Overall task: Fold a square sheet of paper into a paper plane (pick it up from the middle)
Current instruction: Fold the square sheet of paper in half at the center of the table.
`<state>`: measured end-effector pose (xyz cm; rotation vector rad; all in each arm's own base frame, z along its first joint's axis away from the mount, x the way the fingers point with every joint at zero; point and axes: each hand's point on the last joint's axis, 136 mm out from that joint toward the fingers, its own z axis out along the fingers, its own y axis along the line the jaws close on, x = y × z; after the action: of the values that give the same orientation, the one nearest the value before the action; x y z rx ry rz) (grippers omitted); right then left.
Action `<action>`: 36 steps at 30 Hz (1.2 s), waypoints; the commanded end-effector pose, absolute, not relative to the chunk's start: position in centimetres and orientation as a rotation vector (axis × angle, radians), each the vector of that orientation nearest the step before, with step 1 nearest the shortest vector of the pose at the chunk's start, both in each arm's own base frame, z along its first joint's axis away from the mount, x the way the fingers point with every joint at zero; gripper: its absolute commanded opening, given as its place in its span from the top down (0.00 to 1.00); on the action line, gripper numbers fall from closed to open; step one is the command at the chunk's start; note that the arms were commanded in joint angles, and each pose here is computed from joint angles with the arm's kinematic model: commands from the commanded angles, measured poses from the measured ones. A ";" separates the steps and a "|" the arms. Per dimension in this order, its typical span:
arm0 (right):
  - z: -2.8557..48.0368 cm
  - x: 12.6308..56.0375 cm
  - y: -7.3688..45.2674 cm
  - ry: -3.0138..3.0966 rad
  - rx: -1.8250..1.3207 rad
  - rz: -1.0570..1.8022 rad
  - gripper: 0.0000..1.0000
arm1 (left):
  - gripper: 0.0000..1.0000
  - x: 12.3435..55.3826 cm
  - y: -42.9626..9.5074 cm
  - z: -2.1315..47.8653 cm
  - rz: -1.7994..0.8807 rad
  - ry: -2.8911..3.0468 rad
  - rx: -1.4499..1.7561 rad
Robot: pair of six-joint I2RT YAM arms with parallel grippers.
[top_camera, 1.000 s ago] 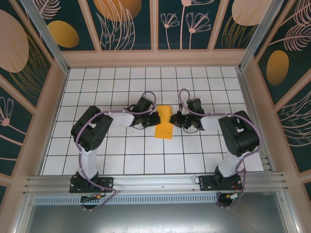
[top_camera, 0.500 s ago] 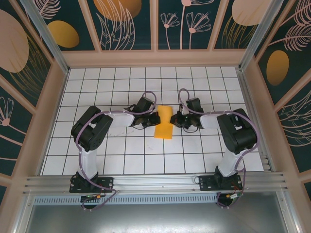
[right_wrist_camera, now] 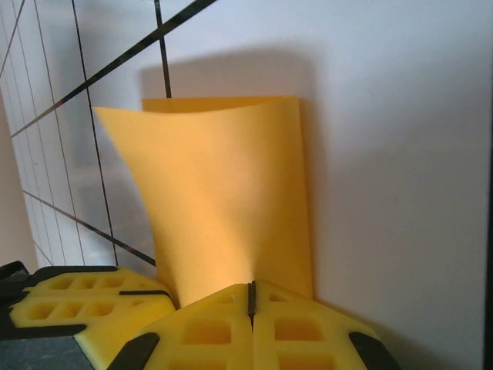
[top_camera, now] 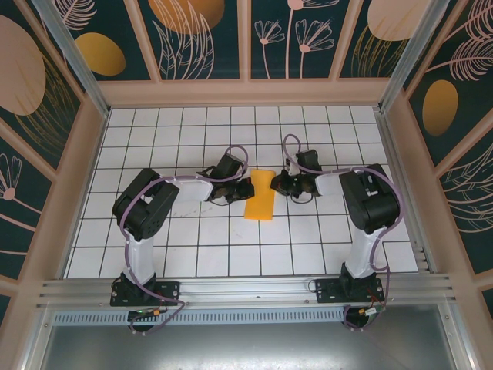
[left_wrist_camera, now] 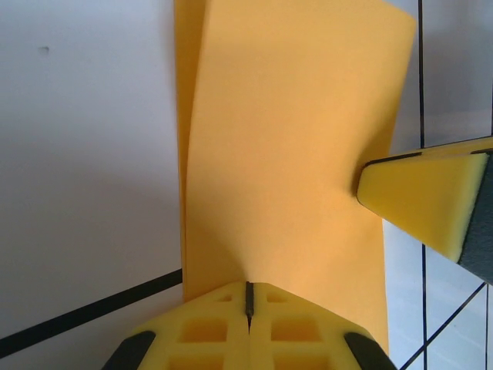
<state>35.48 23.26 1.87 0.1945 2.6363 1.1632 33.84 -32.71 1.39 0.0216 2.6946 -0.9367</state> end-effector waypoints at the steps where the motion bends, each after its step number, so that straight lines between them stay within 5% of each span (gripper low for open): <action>1: 0.5 35.1 22.5 2.686 0.206 1.088 1.00 | 1.00 31.4 -29.6 -3.0 -0.736 2.844 -0.012; 11: 5.9 38.5 23.2 2.552 0.146 1.214 1.00 | 1.00 31.4 -29.5 -3.0 -0.727 2.848 -0.008; 25: -0.1 38.6 21.7 2.709 0.279 1.082 1.00 | 1.00 31.3 -29.4 -3.0 -0.718 2.849 -0.006; 36: 5.9 41.9 22.5 2.607 0.227 1.149 1.00 | 1.00 31.3 -29.3 -3.1 -0.714 2.852 -0.006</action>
<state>40.81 22.79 3.96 0.2309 2.6346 1.1526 33.81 -32.64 1.38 0.0311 2.6880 -0.9178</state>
